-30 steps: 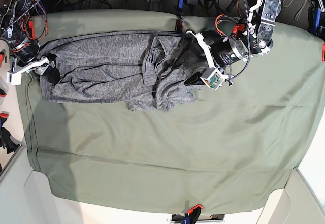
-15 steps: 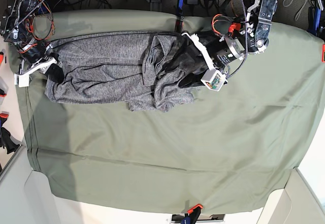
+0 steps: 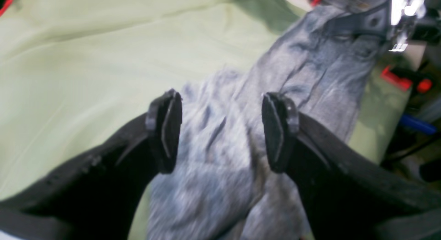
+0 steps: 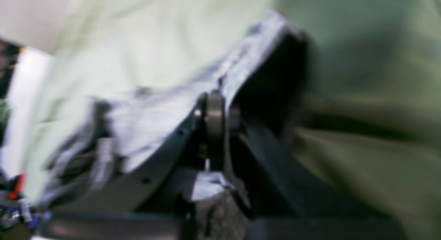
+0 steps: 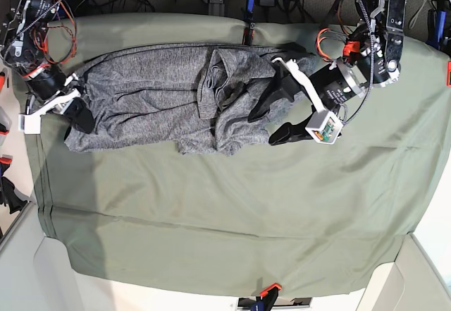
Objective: Fold the T-shirt properly
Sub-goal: 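Grasp the shirt with the right gripper and fold it onto the bundle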
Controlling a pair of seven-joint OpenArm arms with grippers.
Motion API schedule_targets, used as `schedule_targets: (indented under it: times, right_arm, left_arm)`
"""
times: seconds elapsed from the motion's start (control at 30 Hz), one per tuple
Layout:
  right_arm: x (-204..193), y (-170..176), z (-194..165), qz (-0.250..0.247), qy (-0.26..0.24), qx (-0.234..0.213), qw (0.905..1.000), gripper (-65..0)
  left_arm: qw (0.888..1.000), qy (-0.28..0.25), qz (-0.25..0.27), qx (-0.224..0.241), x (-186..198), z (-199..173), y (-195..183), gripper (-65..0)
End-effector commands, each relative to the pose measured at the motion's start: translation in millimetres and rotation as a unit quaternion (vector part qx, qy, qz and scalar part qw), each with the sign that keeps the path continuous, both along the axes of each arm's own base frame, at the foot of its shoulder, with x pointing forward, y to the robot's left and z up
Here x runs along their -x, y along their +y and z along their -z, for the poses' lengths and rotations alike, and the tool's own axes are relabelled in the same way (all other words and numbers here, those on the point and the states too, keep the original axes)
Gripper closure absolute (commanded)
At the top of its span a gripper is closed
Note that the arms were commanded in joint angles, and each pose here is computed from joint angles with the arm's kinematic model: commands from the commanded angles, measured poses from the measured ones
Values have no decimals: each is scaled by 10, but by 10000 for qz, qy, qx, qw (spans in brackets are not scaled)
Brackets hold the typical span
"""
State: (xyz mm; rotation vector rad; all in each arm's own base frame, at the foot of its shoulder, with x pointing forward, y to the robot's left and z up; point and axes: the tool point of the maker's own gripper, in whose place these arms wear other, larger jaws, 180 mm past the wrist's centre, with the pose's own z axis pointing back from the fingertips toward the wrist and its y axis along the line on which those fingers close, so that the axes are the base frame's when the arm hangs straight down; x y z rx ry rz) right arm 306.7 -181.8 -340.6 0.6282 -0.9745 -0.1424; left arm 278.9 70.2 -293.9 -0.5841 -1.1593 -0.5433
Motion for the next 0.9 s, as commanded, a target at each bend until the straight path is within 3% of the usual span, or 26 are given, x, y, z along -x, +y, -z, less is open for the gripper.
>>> schedule_targets:
  times: [0.0,0.13,0.4,0.53,0.77,0.87]
  right_arm:
    - [-65,166,-177,-173,-310,-106,9993,0]
    - [-8,985,-226,-943,-390,-488,9936,0]
    - [217,2438,-445,-2103,-678,-1103,9690,0]
    - [335,2883,-541,-2512,-884,-1014,9585,0]
    - [562,3291,-576,-3100,-1205,-616,9411,-8]
    - [605,3345,-576,-3196,-1230,-568,9378,-220]
  left_arm:
    - [9997,-224,-34,81,-41,-142,61,-394]
    - [9988,-263,-371,-155,-82,-150,388,-394]
    - [9949,-97,-902,-435,32,-140,984,-394]
    - [9936,-24,-1006,-505,69,-118,1085,-394]
    - [9937,66,-993,-514,90,-91,1089,-394]
    - [9943,61,-989,-394,89,-117,1072,-394]
